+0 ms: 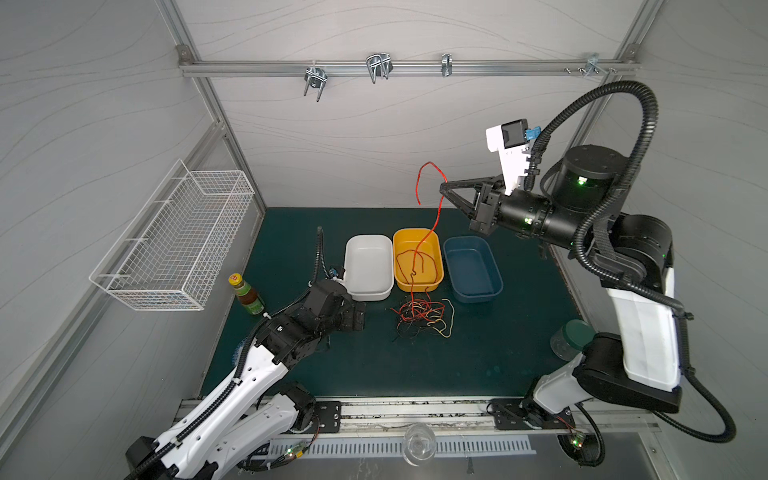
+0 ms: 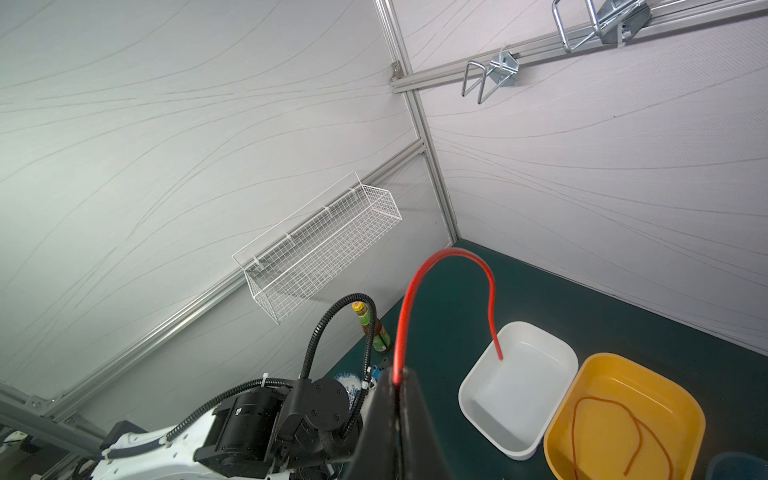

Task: Untangle the cables
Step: 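Raise the red wire high with the right gripper while left gripper approaches pile, then hold the wire pile down with left gripper while right gripper pulls red wire up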

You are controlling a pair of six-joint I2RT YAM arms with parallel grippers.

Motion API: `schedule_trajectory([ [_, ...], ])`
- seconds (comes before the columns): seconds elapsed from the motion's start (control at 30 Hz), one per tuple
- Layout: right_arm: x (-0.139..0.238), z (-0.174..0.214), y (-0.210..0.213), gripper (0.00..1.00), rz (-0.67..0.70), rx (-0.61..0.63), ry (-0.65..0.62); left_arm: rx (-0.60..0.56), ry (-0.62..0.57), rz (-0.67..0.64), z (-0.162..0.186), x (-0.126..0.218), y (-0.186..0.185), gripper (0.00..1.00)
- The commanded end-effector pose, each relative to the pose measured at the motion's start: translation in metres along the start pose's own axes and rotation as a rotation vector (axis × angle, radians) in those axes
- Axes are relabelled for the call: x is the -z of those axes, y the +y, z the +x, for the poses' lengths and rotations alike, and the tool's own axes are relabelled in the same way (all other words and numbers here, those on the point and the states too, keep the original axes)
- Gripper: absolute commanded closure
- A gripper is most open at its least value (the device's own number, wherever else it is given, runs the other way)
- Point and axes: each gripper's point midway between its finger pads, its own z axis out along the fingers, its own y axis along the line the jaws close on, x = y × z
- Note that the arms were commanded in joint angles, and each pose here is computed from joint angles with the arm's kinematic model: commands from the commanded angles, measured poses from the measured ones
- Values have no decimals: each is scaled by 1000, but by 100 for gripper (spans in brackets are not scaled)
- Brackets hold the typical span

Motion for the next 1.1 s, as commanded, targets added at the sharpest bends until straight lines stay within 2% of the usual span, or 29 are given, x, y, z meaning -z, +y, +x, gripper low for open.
schedule_trajectory([
  [0.0, -7, -14, -5, 100, -69, -73, -25, -14, 8, 99, -4, -2, -21, 2],
  [0.1, -12, -21, -11, 100, -97, -105, -36, -23, 33, 180, 0, -3, -36, 2],
  [0.27, -18, -25, -10, 100, -162, -116, -29, -66, 100, 386, 12, -1, -76, 2],
  [0.33, -23, -21, -10, 100, -180, -122, -9, -72, 108, 425, 10, -3, -87, 0],
  [0.53, -23, -21, -7, 100, -201, -128, -8, -28, 175, 449, -8, -19, -117, 1],
  [0.63, -17, -28, 0, 100, -222, -122, -32, -76, 244, 478, -5, -32, -145, 4],
  [0.8, -9, -32, 5, 100, -237, -112, -42, -158, 342, 513, 22, -51, -184, 6],
  [1.0, 3, -39, 4, 100, -223, -105, -74, -190, 443, 430, 56, -82, -173, 8],
  [1.07, 7, -45, 2, 100, -216, -109, -94, -182, 481, 441, 62, -84, -177, 9],
])
